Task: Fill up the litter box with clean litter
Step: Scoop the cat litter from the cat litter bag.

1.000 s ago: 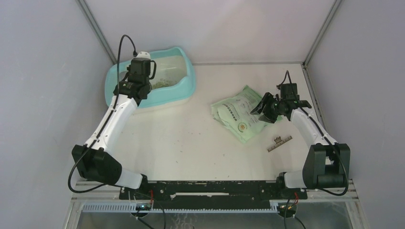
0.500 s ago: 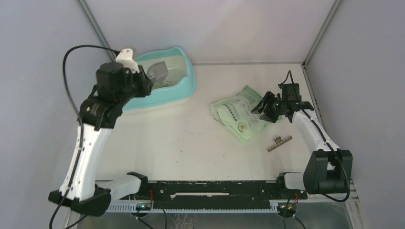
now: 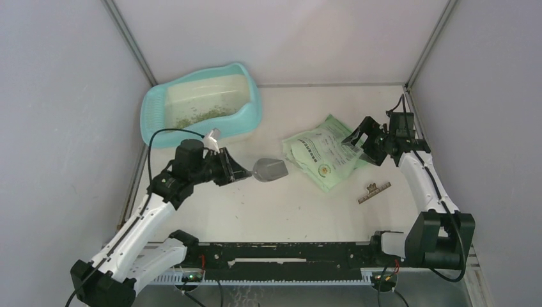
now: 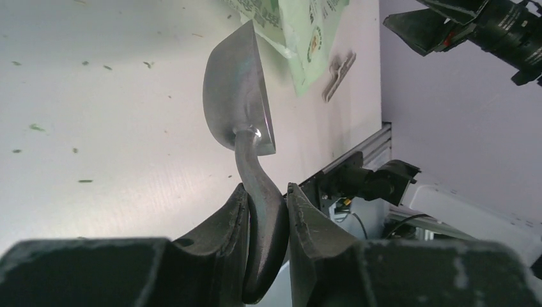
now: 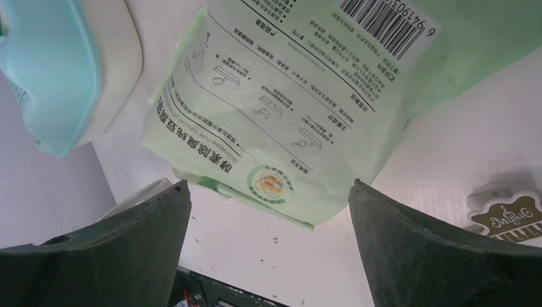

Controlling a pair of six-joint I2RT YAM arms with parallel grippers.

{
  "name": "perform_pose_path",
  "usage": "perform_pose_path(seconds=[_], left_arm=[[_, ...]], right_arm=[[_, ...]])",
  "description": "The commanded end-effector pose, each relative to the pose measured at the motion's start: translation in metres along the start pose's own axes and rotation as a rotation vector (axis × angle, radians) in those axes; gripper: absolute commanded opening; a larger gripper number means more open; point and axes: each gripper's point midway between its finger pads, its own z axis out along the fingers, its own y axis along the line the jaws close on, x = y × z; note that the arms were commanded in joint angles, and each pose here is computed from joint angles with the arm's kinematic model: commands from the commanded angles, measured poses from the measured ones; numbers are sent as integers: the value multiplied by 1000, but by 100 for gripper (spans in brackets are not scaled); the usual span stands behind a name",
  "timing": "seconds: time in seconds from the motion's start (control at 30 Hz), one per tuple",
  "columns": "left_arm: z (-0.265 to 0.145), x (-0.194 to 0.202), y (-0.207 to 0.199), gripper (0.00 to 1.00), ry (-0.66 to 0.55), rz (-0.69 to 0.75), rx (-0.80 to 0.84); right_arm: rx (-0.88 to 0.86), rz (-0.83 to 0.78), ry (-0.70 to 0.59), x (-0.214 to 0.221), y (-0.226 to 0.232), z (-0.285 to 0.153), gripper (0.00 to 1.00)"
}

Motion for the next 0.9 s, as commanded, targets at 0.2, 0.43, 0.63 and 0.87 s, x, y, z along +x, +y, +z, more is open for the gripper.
perform_pose_path(seconds=[0.2,0.43,0.63,0.87], left_arm=[[17,-30,-40,16,-102,-35,204],[41,-38,-32,16,-65,-51,154],[48,-43,-33,16,-63,-63,162],[39,-48,-44,16,-87,-55,185]], right_arm=[[-19,-17,-43,-13,11,-9,99],[-19,-11,-47,-16,9,-11,99],[-23,-4,-50,-19,8,-10,99],[-20,1,-45,-20,5,-6,99]])
